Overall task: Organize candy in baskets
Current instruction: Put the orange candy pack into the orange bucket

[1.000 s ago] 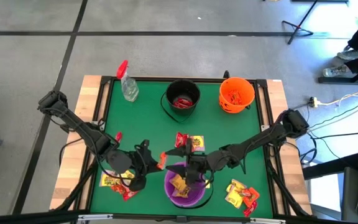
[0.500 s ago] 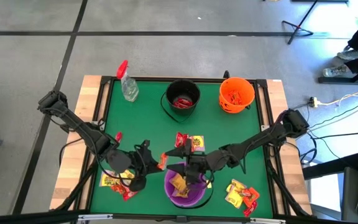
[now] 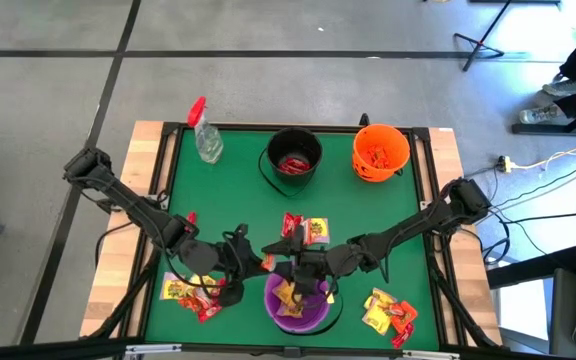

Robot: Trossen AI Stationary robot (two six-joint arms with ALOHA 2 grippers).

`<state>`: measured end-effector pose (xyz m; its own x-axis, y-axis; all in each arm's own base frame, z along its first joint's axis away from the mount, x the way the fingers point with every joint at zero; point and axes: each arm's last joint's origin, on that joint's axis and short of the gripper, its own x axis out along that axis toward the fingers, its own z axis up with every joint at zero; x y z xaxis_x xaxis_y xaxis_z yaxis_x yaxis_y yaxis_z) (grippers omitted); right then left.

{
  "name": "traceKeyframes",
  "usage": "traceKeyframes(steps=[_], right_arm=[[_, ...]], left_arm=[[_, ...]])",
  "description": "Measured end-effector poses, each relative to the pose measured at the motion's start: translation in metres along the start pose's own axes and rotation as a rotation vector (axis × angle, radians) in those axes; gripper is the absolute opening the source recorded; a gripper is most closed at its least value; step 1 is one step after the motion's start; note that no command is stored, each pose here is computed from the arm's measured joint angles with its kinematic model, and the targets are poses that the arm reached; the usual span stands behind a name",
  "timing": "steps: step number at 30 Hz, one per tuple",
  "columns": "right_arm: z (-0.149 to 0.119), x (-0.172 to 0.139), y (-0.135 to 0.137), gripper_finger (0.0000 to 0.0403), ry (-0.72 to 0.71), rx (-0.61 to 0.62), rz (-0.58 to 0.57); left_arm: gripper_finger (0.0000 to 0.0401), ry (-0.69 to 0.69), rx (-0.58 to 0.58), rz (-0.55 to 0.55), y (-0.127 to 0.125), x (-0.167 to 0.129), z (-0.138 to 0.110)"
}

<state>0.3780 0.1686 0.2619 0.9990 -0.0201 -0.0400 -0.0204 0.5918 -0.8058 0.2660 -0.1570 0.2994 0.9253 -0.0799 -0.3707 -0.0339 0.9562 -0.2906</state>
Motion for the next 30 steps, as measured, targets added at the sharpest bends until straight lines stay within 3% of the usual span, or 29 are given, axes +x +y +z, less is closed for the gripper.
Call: traceKeyframes(steps=[15, 30], right_arm=[[0.000, 0.000, 0.000, 0.0158, 0.006, 0.005, -0.007], [-0.002, -0.001, -0.001, 0.0151, 0.067, 0.026, -0.048]], left_arm=[[0.0038, 0.025, 0.034, -0.026, 0.000, -0.003, 0.000], [0.0170, 0.088, 0.041, 0.005, 0.011, -0.004, 0.000]])
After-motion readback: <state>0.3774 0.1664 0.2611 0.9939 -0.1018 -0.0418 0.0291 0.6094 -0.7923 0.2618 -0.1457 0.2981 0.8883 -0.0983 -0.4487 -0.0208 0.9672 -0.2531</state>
